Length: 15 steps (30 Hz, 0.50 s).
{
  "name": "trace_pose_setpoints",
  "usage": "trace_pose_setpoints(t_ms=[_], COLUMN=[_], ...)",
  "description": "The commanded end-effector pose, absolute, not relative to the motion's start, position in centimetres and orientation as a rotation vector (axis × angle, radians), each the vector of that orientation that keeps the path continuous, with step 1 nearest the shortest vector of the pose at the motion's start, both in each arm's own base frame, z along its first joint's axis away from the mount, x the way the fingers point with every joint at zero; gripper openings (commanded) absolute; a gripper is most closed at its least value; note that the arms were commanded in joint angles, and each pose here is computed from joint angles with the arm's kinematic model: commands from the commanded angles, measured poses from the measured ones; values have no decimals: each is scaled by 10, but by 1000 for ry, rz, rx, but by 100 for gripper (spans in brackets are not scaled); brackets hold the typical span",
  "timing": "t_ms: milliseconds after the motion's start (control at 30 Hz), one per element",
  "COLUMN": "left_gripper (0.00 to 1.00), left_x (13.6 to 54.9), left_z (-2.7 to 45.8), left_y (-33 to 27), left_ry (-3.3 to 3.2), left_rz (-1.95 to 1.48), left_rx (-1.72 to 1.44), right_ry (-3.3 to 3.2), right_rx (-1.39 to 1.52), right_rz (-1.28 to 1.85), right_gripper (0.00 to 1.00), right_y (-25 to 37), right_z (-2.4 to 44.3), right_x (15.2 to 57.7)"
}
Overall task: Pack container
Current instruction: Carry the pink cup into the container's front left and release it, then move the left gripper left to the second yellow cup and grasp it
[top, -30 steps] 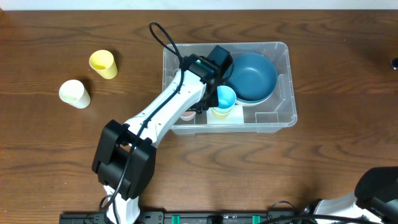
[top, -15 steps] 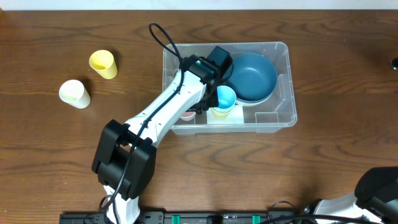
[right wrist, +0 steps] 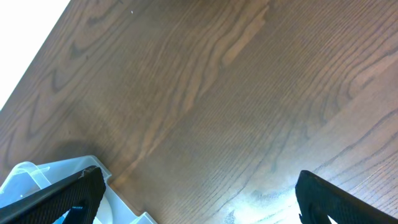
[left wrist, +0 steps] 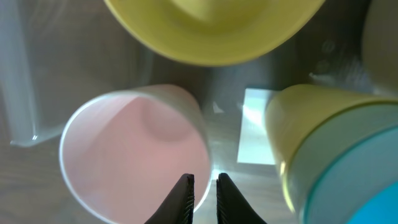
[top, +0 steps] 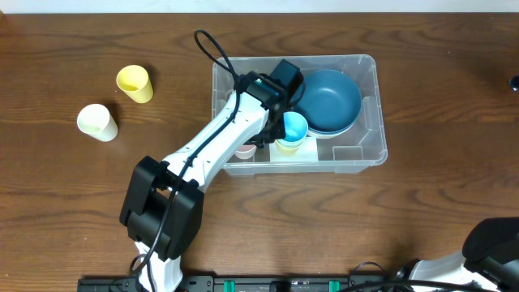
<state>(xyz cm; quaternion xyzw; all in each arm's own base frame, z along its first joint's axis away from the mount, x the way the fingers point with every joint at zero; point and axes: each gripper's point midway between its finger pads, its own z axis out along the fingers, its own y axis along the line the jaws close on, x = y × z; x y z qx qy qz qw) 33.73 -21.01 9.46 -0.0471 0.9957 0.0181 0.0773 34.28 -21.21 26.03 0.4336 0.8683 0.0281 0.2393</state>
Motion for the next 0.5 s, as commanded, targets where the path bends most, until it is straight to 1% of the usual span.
trace_pose_setpoints(t_ms=[0, 67, 100, 133, 300, 400, 467], left_gripper=[17, 17, 22, 22, 28, 32, 33], left_x=[345, 352, 355, 358, 375, 385, 394], left_z=[97, 108, 114, 121, 177, 222, 249], left_y=[-204, -205, -206, -205, -200, -178, -153], left_ry=[2963, 2945, 2936, 2925, 2828, 2737, 2664], left_rz=[76, 50, 38, 28, -37, -31, 3], left_rx=[-147, -118, -104, -99, -32, -78, -127], right_ry=[2380, 2379, 2380, 2379, 2379, 2379, 2379], right_rx=[1171, 1171, 1171, 1171, 1171, 1171, 1171], right_rz=[70, 70, 71, 70, 70, 70, 70], right_gripper=[99, 99, 99, 99, 99, 99, 99], right_y=[-214, -214, -214, -214, -214, -214, -214], right_z=[262, 262, 262, 262, 262, 262, 262], right_x=[344, 344, 344, 344, 344, 344, 344])
